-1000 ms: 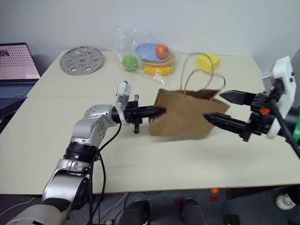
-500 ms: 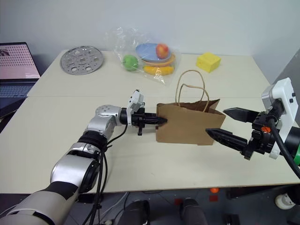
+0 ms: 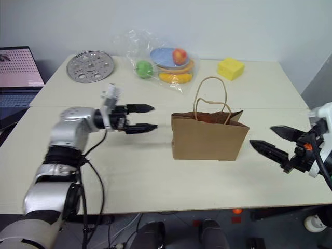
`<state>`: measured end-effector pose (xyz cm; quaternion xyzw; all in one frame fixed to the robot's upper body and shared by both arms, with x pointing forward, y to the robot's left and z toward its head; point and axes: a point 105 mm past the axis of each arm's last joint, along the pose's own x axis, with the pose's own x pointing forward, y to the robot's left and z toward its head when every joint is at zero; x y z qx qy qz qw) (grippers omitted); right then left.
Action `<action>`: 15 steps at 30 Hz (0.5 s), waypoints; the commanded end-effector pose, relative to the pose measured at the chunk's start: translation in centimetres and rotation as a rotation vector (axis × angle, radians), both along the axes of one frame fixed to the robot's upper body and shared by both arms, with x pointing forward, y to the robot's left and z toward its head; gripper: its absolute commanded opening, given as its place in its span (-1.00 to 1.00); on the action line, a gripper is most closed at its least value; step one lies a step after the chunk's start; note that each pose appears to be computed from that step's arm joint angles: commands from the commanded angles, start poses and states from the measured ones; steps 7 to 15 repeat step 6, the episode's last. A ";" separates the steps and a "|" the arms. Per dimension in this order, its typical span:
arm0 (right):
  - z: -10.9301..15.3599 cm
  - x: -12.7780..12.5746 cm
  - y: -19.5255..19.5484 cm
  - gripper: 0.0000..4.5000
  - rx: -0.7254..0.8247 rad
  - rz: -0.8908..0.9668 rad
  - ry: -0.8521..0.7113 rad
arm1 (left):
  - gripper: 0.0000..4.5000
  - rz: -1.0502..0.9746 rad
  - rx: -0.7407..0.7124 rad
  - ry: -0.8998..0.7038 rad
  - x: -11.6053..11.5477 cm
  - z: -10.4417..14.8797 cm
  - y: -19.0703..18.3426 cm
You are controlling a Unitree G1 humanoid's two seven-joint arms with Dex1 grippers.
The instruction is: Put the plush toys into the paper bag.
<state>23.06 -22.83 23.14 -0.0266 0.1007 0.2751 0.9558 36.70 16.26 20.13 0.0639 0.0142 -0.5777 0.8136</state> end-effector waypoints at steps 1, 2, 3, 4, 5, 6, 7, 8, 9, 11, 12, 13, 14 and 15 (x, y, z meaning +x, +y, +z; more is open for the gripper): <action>0.1 1.4 -4.1 1.00 -0.090 -0.192 -0.131 | 0.99 0.177 0.016 -0.087 0.0 1.5 0.6; -0.6 2.0 -5.2 1.00 -0.098 -0.243 -0.142 | 0.99 0.220 0.050 -0.104 -0.1 1.1 0.5; -1.2 2.4 -5.7 1.00 -0.106 -0.272 -0.149 | 0.99 0.250 0.071 -0.113 -0.1 0.7 0.7; -1.7 2.9 -6.3 1.00 -0.123 -0.298 -0.158 | 0.99 0.258 0.067 -0.106 -0.4 0.4 0.5; -2.0 3.4 -6.7 1.00 -0.129 -0.310 -0.165 | 0.99 0.266 0.064 -0.104 -0.6 0.2 0.3; -2.3 3.9 -6.9 1.00 -0.125 -0.312 -0.167 | 0.99 0.284 0.084 -0.127 -0.8 0.1 0.2; -2.3 3.9 -6.9 1.00 -0.125 -0.312 -0.167 | 0.99 0.284 0.084 -0.127 -0.8 0.1 0.2; -2.3 3.9 -6.9 1.00 -0.125 -0.312 -0.167 | 0.99 0.284 0.084 -0.127 -0.8 0.1 0.2; -2.3 3.9 -6.9 1.00 -0.125 -0.312 -0.167 | 0.99 0.284 0.084 -0.127 -0.8 0.1 0.2; -2.3 3.9 -6.9 1.00 -0.125 -0.312 -0.167 | 0.99 0.284 0.084 -0.127 -0.8 0.1 0.2; -2.3 3.9 -6.9 1.00 -0.125 -0.312 -0.167 | 0.99 0.284 0.084 -0.127 -0.8 0.1 0.2; -2.3 3.9 -6.9 1.00 -0.125 -0.312 -0.167 | 0.99 0.284 0.084 -0.127 -0.8 0.1 0.2; -2.3 3.9 -6.9 1.00 -0.125 -0.312 -0.167 | 0.99 0.284 0.084 -0.127 -0.8 0.1 0.2; -2.3 3.9 -6.9 1.00 -0.125 -0.312 -0.167 | 0.99 0.284 0.084 -0.127 -0.8 0.1 0.2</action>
